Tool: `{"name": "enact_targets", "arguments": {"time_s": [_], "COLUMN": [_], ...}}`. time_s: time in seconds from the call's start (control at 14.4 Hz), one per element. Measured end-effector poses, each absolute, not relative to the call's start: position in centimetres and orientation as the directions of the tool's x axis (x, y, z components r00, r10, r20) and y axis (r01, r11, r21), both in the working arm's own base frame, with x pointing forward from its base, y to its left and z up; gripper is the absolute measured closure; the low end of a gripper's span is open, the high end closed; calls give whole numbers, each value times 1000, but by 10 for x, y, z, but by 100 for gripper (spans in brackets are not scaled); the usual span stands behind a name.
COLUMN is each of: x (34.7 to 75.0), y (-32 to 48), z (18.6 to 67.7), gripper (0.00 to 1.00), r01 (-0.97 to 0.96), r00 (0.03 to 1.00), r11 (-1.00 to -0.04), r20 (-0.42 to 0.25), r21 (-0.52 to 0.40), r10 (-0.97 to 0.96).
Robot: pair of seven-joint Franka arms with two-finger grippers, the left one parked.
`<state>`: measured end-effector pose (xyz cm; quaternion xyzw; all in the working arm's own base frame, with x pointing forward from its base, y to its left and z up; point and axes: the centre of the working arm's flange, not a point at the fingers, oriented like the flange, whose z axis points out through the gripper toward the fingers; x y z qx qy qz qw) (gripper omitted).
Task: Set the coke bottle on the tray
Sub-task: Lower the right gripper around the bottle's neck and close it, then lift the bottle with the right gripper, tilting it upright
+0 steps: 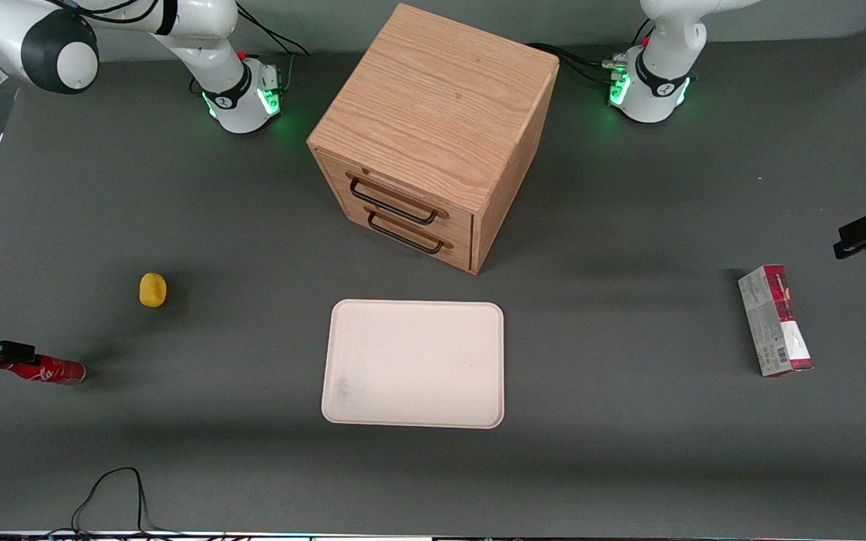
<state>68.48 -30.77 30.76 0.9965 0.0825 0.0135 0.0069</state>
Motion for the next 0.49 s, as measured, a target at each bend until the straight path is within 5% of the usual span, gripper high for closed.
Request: {"name": "enact_targets", "arguments": {"time_s": [0.14,0.49], "x": [687,688], "y": [-303,-303], "z": [308,311], "gripper": [12,64], "r01": [171,178], "r00": [985,983], "r11": [-985,-984], "r20": [27,31], "r21": [17,22], "r10": [172,178]}}
